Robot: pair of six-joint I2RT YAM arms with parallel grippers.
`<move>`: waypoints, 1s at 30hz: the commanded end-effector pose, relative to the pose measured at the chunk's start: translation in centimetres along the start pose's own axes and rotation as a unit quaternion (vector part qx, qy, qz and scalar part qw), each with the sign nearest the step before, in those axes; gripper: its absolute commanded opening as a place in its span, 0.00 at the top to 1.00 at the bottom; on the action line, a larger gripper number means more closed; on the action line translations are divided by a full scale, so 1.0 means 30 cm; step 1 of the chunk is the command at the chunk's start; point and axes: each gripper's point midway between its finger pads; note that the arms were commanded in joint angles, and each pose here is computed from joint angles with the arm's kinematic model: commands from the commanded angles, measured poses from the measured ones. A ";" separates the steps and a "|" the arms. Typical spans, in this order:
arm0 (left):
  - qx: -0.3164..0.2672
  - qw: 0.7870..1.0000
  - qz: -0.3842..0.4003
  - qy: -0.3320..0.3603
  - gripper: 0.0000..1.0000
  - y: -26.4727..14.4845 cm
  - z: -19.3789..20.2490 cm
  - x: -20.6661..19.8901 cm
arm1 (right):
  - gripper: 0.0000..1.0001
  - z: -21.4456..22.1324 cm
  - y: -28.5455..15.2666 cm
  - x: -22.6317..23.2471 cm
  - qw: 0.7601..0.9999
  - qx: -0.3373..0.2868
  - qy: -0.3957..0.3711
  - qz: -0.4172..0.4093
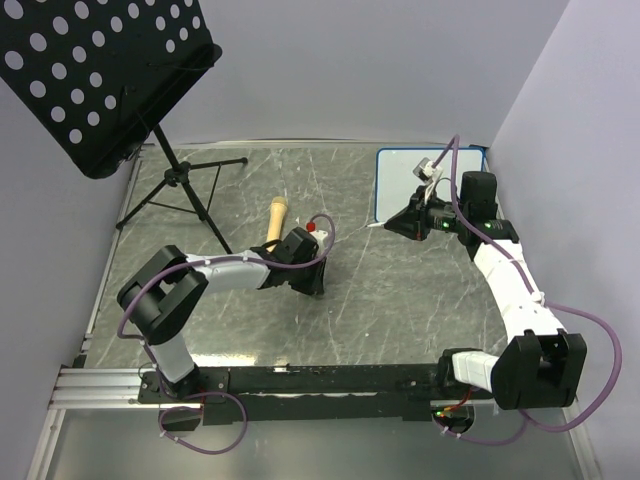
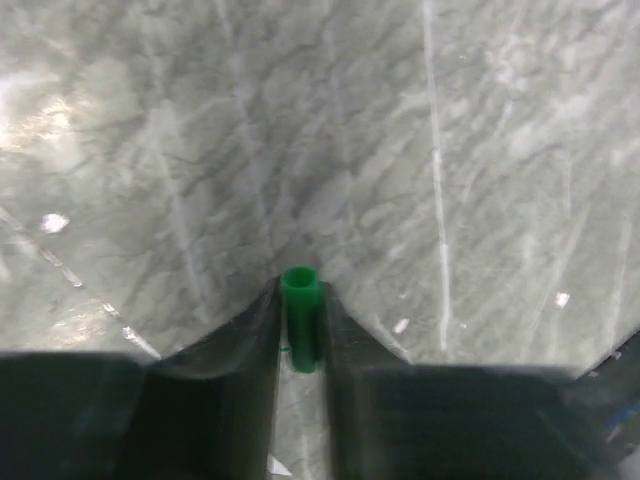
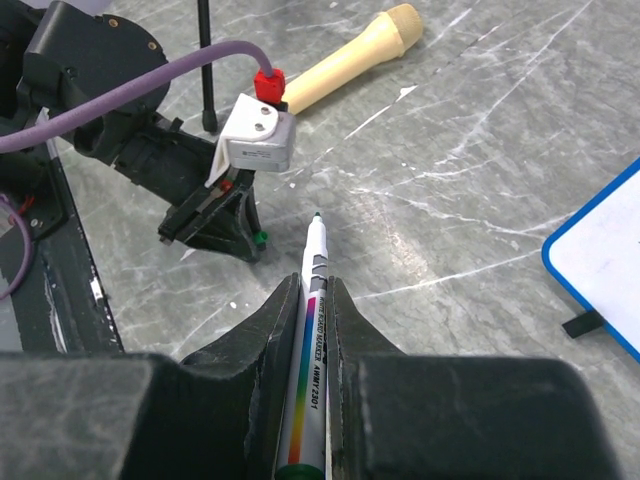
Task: Write a sentence on the whiteboard
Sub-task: Place the pen cap at the center of the board, then pick up the whiteboard from the whiteboard stand.
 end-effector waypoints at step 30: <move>-0.244 0.945 0.218 0.004 0.03 -0.329 -0.711 -0.029 | 1.00 -0.060 -0.086 -0.043 0.999 -0.030 -0.020 0.041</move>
Point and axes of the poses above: each gripper's point midway between its finger pads, its own y axis out along the fingers, its own x axis along the line the jaws close on, z = x × y, and after that the axes turned 2 degrees about y, right-handed
